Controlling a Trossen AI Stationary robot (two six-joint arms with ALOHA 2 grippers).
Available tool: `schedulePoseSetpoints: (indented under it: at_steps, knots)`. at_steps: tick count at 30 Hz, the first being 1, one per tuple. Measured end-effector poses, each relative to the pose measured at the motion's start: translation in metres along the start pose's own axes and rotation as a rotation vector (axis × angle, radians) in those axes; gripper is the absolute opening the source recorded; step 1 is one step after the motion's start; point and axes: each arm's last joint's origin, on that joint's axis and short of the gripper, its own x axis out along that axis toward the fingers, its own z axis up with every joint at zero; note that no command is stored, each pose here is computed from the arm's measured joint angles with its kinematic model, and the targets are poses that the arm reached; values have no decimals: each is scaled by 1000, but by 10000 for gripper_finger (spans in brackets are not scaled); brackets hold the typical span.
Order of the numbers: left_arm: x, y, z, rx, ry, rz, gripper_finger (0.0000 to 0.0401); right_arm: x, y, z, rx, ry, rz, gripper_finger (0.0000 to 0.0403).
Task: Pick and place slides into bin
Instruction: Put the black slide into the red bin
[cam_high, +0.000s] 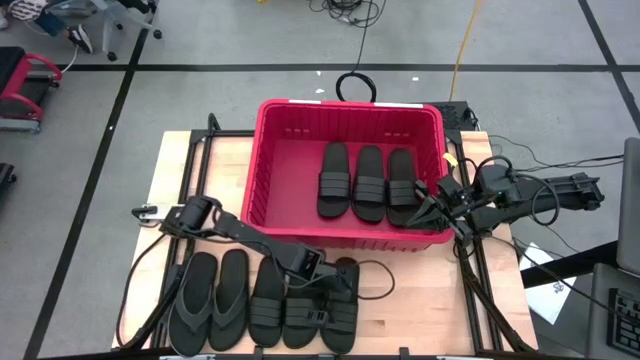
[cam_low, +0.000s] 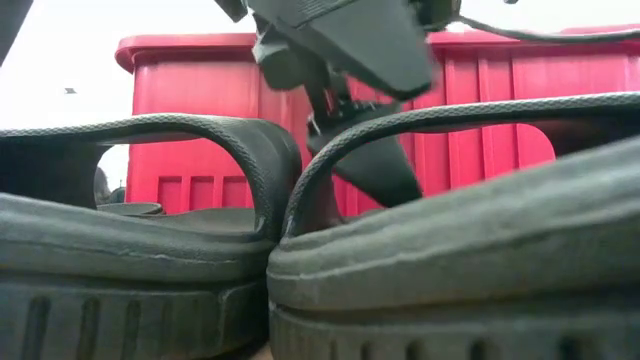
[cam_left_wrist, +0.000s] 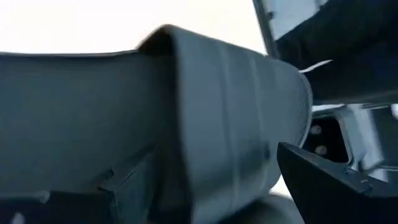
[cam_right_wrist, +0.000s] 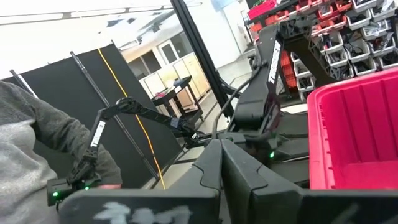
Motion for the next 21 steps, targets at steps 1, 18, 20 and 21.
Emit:
schedulePoseSetpoints:
  at_steps: [1,18,20,21]
  knots:
    - [3,1,0,-7,-7,-11,321,0,0,0,0,1,0,0]
    - [11,3,1,-8,-12,-94,55,4,-3,-3,-13,23,-13,0]
    - [11,3,2,-7,-19,-95,17,4,-3,-3,-19,24,-13,0]
    - [10,2,2,-4,-22,-97,14,4,-3,-3,-22,23,-13,0]
